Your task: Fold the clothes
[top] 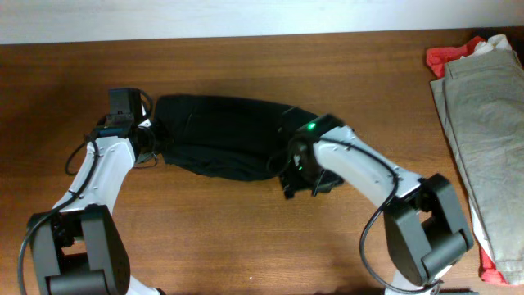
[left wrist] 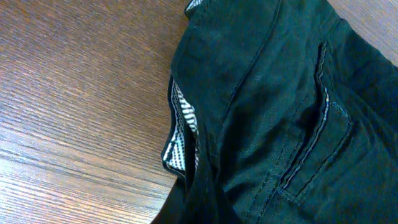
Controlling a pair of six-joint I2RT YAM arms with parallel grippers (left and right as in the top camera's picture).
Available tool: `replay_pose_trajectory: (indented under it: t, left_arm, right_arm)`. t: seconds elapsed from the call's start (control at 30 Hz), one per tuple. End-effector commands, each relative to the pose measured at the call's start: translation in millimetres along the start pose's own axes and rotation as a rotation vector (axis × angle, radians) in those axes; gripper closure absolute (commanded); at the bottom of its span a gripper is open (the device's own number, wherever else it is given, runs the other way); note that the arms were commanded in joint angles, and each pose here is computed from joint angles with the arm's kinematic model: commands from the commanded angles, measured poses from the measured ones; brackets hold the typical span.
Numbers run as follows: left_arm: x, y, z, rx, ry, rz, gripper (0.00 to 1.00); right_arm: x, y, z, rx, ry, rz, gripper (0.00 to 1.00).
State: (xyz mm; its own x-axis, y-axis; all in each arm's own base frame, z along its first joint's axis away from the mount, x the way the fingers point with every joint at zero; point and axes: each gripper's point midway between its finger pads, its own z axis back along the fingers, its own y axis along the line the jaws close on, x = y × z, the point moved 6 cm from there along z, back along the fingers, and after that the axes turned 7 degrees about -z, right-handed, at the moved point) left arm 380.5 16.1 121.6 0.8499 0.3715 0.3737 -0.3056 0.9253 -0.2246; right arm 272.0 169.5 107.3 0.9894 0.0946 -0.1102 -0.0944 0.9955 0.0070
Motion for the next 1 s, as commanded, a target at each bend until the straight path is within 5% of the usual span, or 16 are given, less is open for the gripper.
replay_pose_trajectory:
  t: [0.0,0.17,0.3,0.47,0.53,0.7,0.87,0.9,0.93,0.97]
  left_arm:
    - [2.0,-1.1,0.5,-0.012,0.0,-0.039,0.99]
    - [-6.2,15.7,-22.7,0.07,0.059,-0.03,0.99]
    - [-26.9,23.5,-57.2,-0.015,0.2,-0.043,0.99]
    - [-49.0,29.2,-74.8,-0.027,0.318,-0.066,0.99]
    - [-50.6,28.4,-75.4,-0.038,0.327,-0.069,0.99]
    - [-51.0,26.5,-75.2,-0.055,0.33,-0.066,0.94]
    - [-52.9,26.9,-74.6,-0.053,0.341,-0.064,0.93]
    - [-52.8,26.9,-74.6,-0.053,0.341,-0.064,0.91]
    - [-53.1,25.6,-74.4,-0.064,0.343,-0.062,0.91]
    - [-53.2,24.8,-74.3,-0.072,0.344,-0.061,0.91]
  right_arm:
    - [-18.8,11.9,-3.4,-0.083,0.001,-0.135,0.05]
    - [-6.9,-41.6,-14.5,-0.169,-0.007,-0.359,0.03]
    - [24.1,-133.8,-2.0,-0.074,-0.009,-0.537,0.0]
    - [59.8,-182.5,40.3,0.153,-0.141,-0.587,0.01]
    - [79.0,-165.8,52.7,0.407,-0.226,-0.405,0.01]
    - [96.8,-121.7,-7.0,0.516,-0.076,-0.274,0.01]
    - [103.0,-127.0,-43.0,0.518,-0.006,-0.341,0.01]
    - [106.7,-127.7,-42.7,0.527,-0.024,-0.347,0.06]
    - [111.7,-126.3,-45.5,0.541,-0.049,-0.375,0.53]
    - [114.8,-121.0,-47.2,0.579,-0.069,-0.365,0.62]
